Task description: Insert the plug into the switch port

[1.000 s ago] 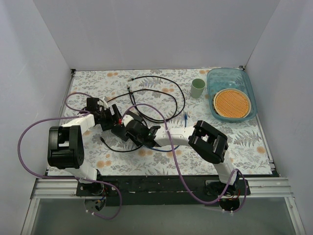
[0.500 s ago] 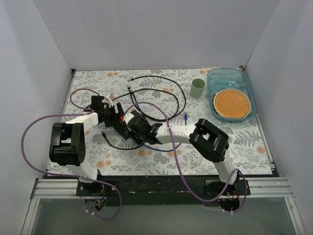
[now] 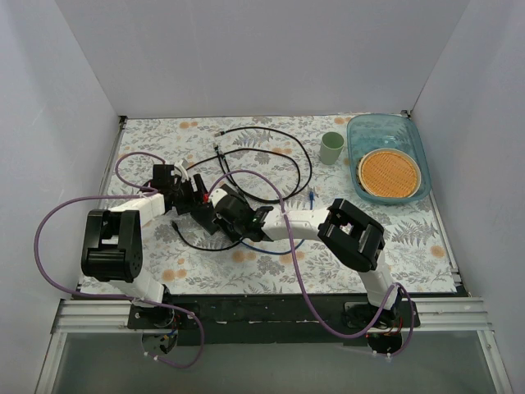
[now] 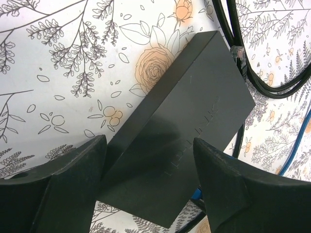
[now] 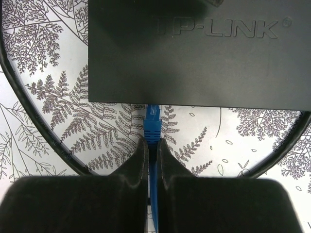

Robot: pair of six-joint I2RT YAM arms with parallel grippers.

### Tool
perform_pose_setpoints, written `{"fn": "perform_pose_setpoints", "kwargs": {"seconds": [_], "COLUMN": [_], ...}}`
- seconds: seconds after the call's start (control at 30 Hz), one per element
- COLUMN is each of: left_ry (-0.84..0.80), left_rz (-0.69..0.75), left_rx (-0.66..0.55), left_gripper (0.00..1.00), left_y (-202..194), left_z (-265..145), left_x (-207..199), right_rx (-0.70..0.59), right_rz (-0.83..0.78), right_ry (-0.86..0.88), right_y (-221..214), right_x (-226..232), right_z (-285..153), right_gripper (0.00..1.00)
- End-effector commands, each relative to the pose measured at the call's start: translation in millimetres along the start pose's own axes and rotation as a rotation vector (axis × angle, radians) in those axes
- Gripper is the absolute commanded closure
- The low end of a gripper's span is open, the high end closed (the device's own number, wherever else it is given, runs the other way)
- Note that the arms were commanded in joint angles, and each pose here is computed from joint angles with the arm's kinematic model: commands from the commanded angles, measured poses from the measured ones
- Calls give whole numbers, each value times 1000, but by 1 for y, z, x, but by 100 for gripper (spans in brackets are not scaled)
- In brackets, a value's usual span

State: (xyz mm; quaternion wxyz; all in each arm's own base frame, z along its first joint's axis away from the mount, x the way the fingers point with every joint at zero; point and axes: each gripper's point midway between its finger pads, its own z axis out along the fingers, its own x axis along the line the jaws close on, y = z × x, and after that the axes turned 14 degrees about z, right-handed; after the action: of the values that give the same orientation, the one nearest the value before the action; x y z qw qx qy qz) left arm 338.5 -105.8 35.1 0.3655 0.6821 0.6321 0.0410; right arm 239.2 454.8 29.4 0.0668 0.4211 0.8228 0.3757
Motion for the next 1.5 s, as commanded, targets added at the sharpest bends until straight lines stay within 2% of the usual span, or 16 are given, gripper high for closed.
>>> {"fn": "perform_pose_setpoints", "kwargs": {"seconds": [0.0, 0.1, 0.4, 0.5, 0.73, 0.83, 0.93, 1.03, 1.2, 1.33, 1.47], "left_ry": [-306, -267, -116, -72, 29, 85, 145, 176, 173, 156, 141], "left_rz": [-293, -290, -270, -271, -269, -261, -267, -288, -278, -225, -166], "left_rx": [524, 520, 491, 487, 440, 398, 339, 267, 139, 17, -57], "left_gripper": [32, 32, 23, 19, 10, 4, 2, 2, 2, 2, 2], "left_y": [-132, -132, -126, -125, -113, -100, -84, -63, -21, 22, 49], "left_z": [-42, -44, -45, -44, -43, -46, -50, -56, -69, -85, -96], "left_x": [-95, -92, -74, -67, -50, -41, -28, -19, -20, -30, -37], "right_rx": [-385, -373, -262, -208, -111, -73, -55, -75, -131, -231, -281], "right_rz": [94, 88, 35, 16, -43, -58, -72, -80, -87, -68, 19], "right_ry": [135, 151, 224, 228, 309, 329, 332, 329, 294, 187, 114], "right_y": [107, 105, 68, 49, 13, 2, -5, -1, 22, 65, 109], "right_x": [28, 30, 34, 30, 35, 36, 34, 32, 28, 11, -17], "right_z": [-3, -4, -15, -18, -25, -27, -33, -47, -72, -99, -124], "right_gripper": [99, 99, 98, 93, 62, 53, 45, 38, 32, 25, 24]}}
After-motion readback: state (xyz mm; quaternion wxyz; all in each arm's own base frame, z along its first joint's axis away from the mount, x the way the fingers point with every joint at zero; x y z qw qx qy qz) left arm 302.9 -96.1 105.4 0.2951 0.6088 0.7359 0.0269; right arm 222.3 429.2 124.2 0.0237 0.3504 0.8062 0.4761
